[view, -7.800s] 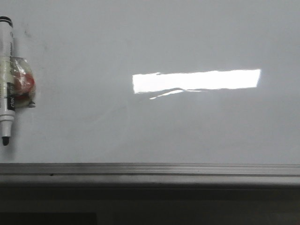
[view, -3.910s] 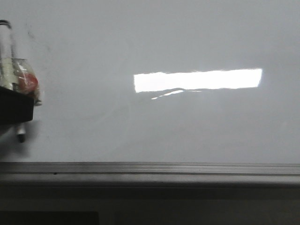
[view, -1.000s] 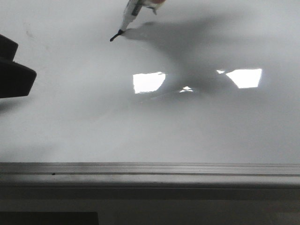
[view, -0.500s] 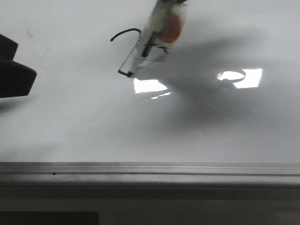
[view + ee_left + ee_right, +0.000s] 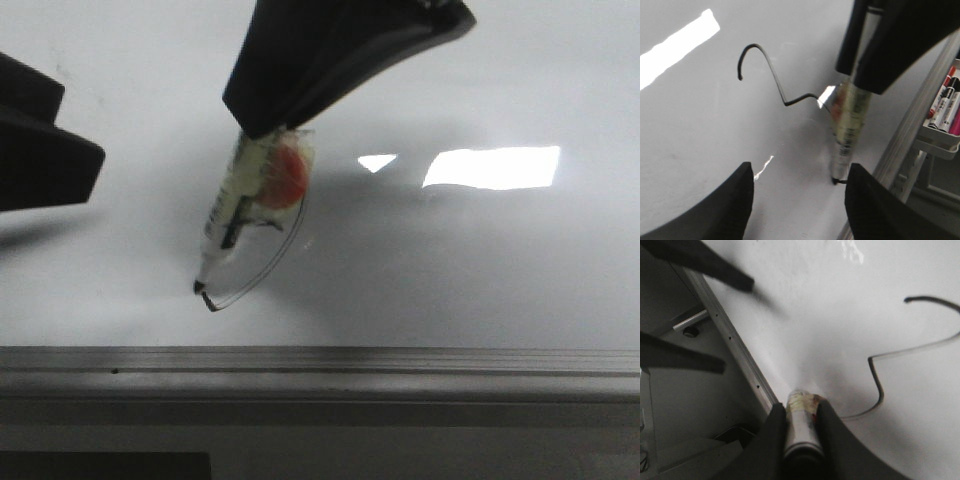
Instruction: Write number 3 on whiteboard
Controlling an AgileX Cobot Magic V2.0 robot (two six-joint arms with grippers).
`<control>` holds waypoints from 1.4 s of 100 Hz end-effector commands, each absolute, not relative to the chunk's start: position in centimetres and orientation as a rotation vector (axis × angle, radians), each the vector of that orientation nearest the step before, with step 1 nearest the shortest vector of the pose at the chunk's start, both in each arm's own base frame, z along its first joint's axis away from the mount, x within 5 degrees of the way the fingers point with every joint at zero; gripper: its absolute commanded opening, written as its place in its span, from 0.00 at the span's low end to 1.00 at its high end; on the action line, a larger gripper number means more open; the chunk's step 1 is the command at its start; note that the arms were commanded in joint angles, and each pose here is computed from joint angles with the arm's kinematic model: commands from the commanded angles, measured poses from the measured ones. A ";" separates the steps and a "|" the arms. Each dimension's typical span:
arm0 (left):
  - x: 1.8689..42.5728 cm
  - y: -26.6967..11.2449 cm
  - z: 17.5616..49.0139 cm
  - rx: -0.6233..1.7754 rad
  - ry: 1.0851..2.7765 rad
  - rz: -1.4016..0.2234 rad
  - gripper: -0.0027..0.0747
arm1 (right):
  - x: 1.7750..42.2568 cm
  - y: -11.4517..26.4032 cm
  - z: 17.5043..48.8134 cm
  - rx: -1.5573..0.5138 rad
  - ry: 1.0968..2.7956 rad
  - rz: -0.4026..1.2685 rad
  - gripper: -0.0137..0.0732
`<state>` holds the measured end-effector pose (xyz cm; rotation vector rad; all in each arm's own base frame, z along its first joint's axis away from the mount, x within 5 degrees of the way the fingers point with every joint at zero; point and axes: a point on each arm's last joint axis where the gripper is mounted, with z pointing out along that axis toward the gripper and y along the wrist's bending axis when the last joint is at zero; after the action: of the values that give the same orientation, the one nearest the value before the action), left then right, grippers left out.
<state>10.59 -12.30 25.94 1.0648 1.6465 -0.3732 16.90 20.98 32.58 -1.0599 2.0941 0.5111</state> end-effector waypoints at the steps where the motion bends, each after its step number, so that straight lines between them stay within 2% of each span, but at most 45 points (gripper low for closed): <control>1: 10.7 -13.3 27.4 1.040 1.548 -0.432 0.51 | 16.8 21.5 35.6 -1.025 1.934 0.542 0.08; 20: 11.0 -14.0 27.3 1.041 1.526 -0.452 0.51 | 15.1 22.9 36.4 -1.093 1.876 0.599 0.08; 35: 11.0 -14.1 27.3 1.041 1.526 -0.452 0.49 | 15.0 23.0 36.5 -1.070 1.884 0.635 0.08; 44: 11.0 -14.1 27.1 1.045 1.533 -0.450 0.36 | 14.8 23.2 36.6 -1.065 1.879 0.651 0.08; 57: 11.1 -14.1 26.9 1.056 1.556 -0.440 0.00 | 14.6 23.3 36.6 -1.073 1.876 0.657 0.08; 75: 11.1 -14.0 26.7 1.063 1.570 -0.433 0.01 | 14.7 23.3 36.7 -1.060 1.862 0.664 0.10; 82: 11.1 -14.0 26.7 1.062 1.583 -0.432 0.01 | 14.7 23.4 36.7 -1.057 1.858 0.665 0.23; 89: 11.1 -13.9 26.6 1.018 1.624 -0.466 0.01 | 14.8 23.4 36.8 -1.050 1.849 0.668 0.48; 94: 11.1 -13.9 26.6 0.954 1.673 -0.515 0.01 | 14.9 23.2 37.1 -1.029 1.832 0.670 0.69; 96: 11.1 -13.9 26.6 0.934 1.685 -0.530 0.01 | 15.0 23.0 37.3 -1.021 1.828 0.669 0.74; 97: 11.1 -13.9 26.7 0.900 1.706 -0.555 0.01 | 15.0 22.9 37.4 -1.018 1.829 0.668 0.80; 104: 11.2 -13.8 27.1 0.780 1.764 -0.643 0.01 | 14.8 22.0 38.0 -1.007 1.826 0.665 0.92; 115: 11.4 -13.9 28.0 0.610 1.825 -0.762 0.01 | 14.0 20.5 39.6 -0.967 1.770 0.683 0.90; 140: 13.1 -12.9 27.2 0.301 2.010 -0.828 0.01 | 12.2 18.0 42.7 -0.883 1.635 0.734 0.90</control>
<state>12.26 -13.15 25.97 0.4391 2.0355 -0.7849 12.64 18.91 39.90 -0.9795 1.7607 0.6833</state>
